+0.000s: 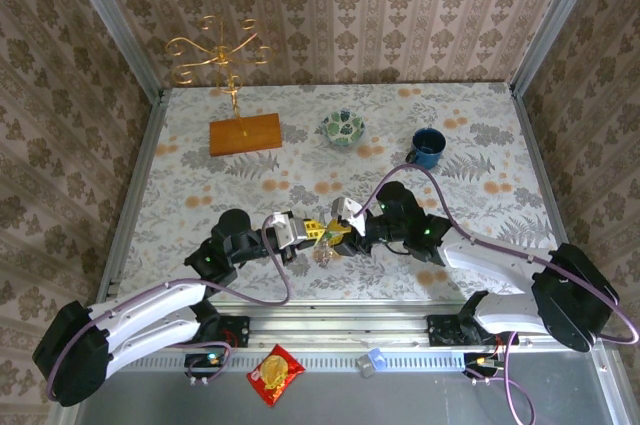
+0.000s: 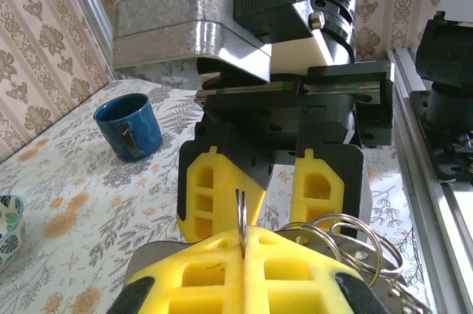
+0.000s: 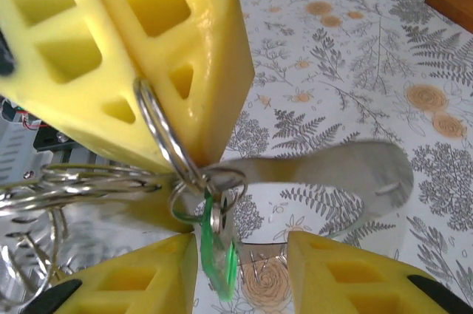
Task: Put the keys on the keyring
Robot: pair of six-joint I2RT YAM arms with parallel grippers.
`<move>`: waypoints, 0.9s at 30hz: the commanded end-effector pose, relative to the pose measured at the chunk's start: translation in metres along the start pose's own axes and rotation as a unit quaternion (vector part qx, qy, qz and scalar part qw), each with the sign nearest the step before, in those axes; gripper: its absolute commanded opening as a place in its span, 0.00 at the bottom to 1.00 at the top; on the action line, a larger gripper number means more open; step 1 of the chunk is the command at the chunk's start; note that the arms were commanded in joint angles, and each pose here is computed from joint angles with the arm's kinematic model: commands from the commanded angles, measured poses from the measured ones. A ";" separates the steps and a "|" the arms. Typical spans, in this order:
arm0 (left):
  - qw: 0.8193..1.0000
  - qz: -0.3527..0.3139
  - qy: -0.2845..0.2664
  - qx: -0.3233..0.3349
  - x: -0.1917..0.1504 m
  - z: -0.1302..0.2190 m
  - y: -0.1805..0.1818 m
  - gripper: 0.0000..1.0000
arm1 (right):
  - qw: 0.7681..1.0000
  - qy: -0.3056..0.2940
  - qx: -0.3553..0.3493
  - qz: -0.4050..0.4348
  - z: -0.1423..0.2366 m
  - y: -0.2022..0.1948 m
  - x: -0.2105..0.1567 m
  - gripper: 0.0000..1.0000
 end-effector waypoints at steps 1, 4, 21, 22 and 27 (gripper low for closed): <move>0.999 -0.006 -0.035 -0.007 0.014 0.003 -0.002 0.00 | 0.999 -0.031 0.023 0.009 -0.003 0.004 0.008 0.36; 0.999 -0.006 -0.036 -0.004 0.014 0.003 -0.001 0.00 | 0.999 -0.030 0.024 0.010 -0.004 0.004 0.008 0.29; 1.000 -0.010 -0.012 0.000 0.008 0.007 -0.001 0.00 | 0.998 0.004 -0.020 0.056 0.022 -0.001 0.027 0.01; 1.000 -0.011 -0.012 0.001 0.008 0.007 -0.001 0.00 | 0.998 0.003 -0.023 0.060 0.024 -0.001 0.030 0.01; 1.000 -0.011 0.002 0.000 0.005 0.006 -0.001 0.00 | 0.997 0.001 -0.030 0.075 0.034 0.000 0.039 0.00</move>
Point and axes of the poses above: each hand's point on the last joint's axis, 136 mm out from that joint toward the fingers, its own z axis back along the fingers, its own y axis along the line the jaws close on, x = y × z, the point moved 6 cm from there along z, back along the fingers, and after that the axes turned 8 degrees about z, right-handed, at the moved point
